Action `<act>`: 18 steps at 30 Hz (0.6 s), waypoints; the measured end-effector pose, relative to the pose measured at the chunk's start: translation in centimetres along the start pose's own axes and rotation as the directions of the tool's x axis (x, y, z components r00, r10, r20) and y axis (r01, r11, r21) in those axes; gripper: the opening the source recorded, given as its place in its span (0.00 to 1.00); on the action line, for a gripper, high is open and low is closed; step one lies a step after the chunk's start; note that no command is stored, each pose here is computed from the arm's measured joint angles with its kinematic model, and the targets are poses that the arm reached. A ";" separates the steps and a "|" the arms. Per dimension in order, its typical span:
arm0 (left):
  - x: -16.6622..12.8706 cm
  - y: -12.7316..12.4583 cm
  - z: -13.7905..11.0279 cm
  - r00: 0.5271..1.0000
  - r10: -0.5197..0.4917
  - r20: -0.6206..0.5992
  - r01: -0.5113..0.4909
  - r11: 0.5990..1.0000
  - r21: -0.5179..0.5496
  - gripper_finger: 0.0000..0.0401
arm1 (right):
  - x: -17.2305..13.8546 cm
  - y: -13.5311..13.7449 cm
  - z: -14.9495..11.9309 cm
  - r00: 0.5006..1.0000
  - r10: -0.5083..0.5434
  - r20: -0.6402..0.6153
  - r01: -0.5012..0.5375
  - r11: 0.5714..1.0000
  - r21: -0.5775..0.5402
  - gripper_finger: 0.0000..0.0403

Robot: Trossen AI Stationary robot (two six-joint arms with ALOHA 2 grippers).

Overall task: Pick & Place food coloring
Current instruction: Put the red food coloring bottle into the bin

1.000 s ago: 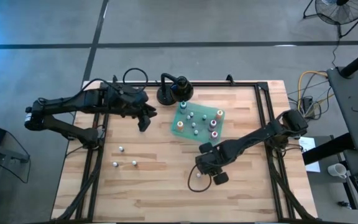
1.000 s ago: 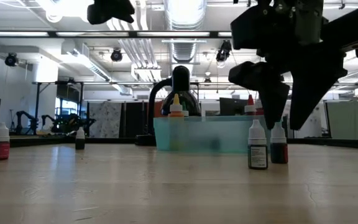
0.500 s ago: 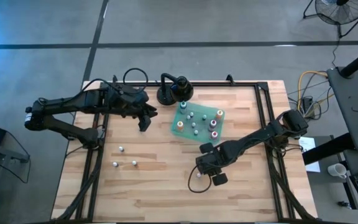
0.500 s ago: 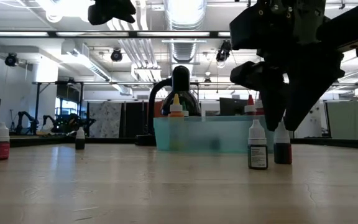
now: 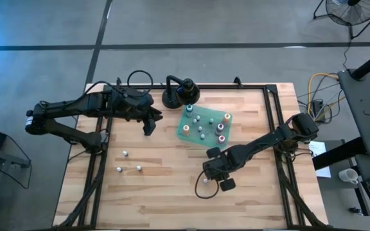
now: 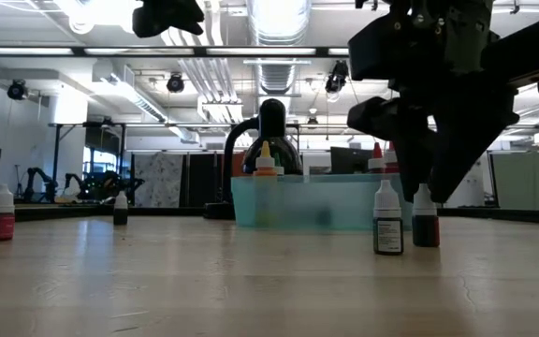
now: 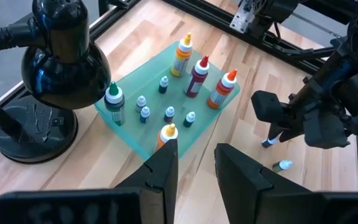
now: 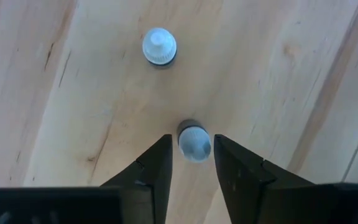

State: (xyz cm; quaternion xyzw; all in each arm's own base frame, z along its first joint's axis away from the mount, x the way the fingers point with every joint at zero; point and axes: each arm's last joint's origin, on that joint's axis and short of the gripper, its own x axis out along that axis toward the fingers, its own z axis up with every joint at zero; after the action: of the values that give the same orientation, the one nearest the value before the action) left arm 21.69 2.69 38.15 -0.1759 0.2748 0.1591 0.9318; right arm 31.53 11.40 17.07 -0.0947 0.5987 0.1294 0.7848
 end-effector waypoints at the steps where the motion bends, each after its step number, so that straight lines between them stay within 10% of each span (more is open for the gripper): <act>1: 0.0 0.0 0.0 1.000 0.000 0.000 0.000 1.000 0.000 0.20 | 0.0 0.0 0.0 1.000 0.000 0.001 0.000 1.000 -0.003 0.26; 18: 0.0 0.0 0.0 1.000 0.000 0.000 0.000 1.000 0.013 0.20 | 0.0 0.0 0.0 1.000 -0.003 0.001 0.003 0.999 -0.052 0.13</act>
State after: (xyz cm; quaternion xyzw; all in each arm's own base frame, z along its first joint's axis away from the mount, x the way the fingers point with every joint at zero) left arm 21.69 2.69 38.15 -0.1699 0.2759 0.1573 0.9329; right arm 31.52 11.36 17.05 -0.1162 0.5944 0.1438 0.7826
